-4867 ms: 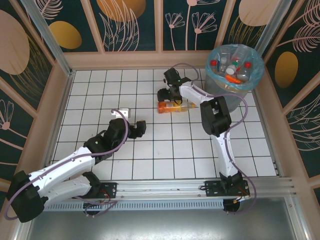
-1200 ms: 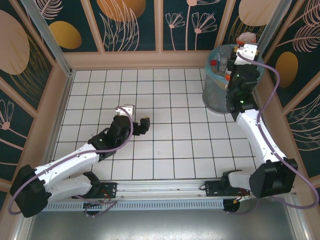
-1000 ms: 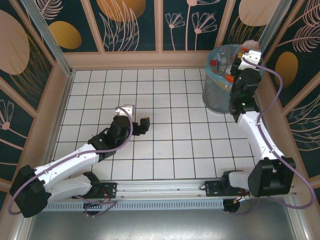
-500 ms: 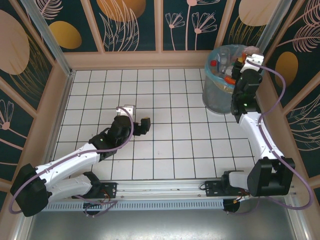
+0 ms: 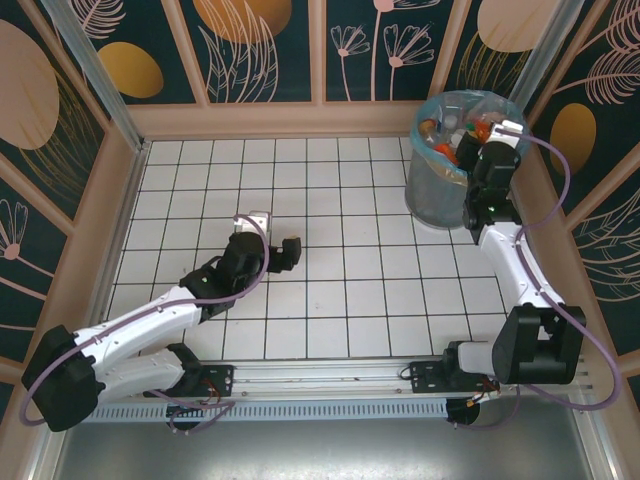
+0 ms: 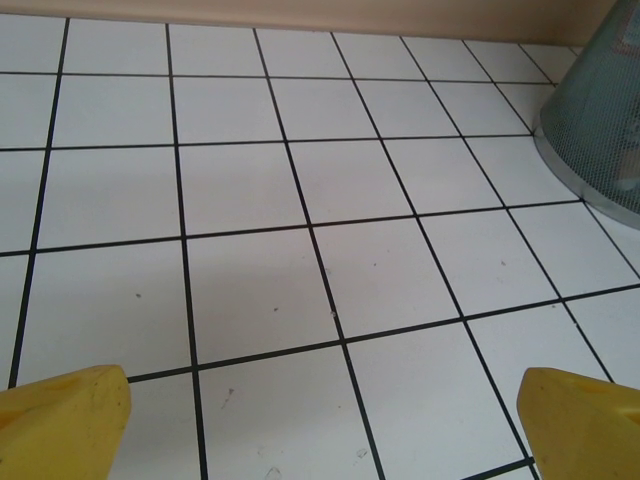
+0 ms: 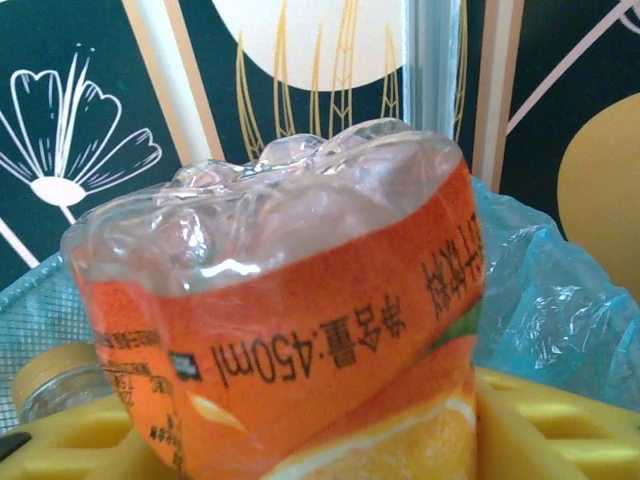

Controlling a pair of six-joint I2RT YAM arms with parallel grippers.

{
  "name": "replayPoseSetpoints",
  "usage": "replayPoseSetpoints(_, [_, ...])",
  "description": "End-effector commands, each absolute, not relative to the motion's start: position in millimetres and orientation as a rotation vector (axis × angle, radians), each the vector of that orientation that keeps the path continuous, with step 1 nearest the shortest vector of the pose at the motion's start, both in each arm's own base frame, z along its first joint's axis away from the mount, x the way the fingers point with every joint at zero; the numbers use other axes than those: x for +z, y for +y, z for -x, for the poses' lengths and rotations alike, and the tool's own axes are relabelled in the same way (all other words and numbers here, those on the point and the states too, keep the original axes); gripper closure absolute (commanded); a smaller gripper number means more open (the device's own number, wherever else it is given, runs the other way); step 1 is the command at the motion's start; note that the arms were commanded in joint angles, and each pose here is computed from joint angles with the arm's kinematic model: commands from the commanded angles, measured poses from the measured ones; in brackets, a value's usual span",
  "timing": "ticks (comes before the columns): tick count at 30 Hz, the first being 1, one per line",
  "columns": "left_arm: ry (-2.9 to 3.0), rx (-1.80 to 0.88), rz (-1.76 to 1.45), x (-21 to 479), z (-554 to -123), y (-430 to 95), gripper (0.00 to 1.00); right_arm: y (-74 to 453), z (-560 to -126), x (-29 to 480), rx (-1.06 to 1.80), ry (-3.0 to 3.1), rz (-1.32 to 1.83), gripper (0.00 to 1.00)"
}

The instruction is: Put the plastic bottles in the bin

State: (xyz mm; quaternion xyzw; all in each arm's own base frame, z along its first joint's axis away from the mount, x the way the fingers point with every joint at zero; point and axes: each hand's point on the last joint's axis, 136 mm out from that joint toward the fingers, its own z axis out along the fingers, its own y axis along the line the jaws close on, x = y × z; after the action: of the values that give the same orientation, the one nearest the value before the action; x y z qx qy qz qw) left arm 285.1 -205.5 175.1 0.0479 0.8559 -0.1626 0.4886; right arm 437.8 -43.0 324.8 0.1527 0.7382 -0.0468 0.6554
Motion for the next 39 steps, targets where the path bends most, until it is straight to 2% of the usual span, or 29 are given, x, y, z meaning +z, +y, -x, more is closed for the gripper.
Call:
replayPoseSetpoints(1, [2.057,-0.419,-0.124,183,-290,-213,0.01,-34,-431,346,-0.024,1.674,-0.354,0.25])
replayPoseSetpoints(3, [2.059,-0.427,-0.127,183,-290,-216,0.01,-35,-425,370,-0.024,1.635,-0.379,0.20])
replayPoseSetpoints(9, [2.064,-0.444,-0.121,183,-292,-220,0.01,-46,-412,442,-0.059,1.548,-0.470,0.19])
replayPoseSetpoints(11, [2.062,-0.442,-0.115,183,-292,-219,0.01,-45,-412,456,-0.066,1.536,-0.476,0.24])
replayPoseSetpoints(13, [2.061,-0.441,-0.111,183,-293,-218,0.01,-43,-417,461,-0.070,1.541,-0.463,0.32])
replayPoseSetpoints(15, [2.062,-0.441,-0.113,182,-292,-219,0.01,-40,-428,453,-0.078,1.585,-0.455,0.44])
replayPoseSetpoints(18, [2.065,-0.445,-0.117,182,-292,-220,0.01,-38,-448,422,-0.093,1.702,-0.463,0.49])
replayPoseSetpoints(24, [2.074,-0.446,-0.118,180,-290,-218,0.01,-45,-469,346,-0.143,1.918,-0.525,0.54])
replayPoseSetpoints(30, [2.075,-0.437,-0.099,176,-287,-212,0.01,-42,-457,289,-0.057,2.059,-0.562,0.57])
replayPoseSetpoints(36, [2.085,-0.439,-0.113,172,-287,-215,0.01,-42,-446,266,-0.018,2.114,-0.571,0.58])
replayPoseSetpoints(39, [2.080,-0.433,-0.127,176,-289,-217,0.01,-38,-449,283,0.015,2.096,-0.551,0.57])
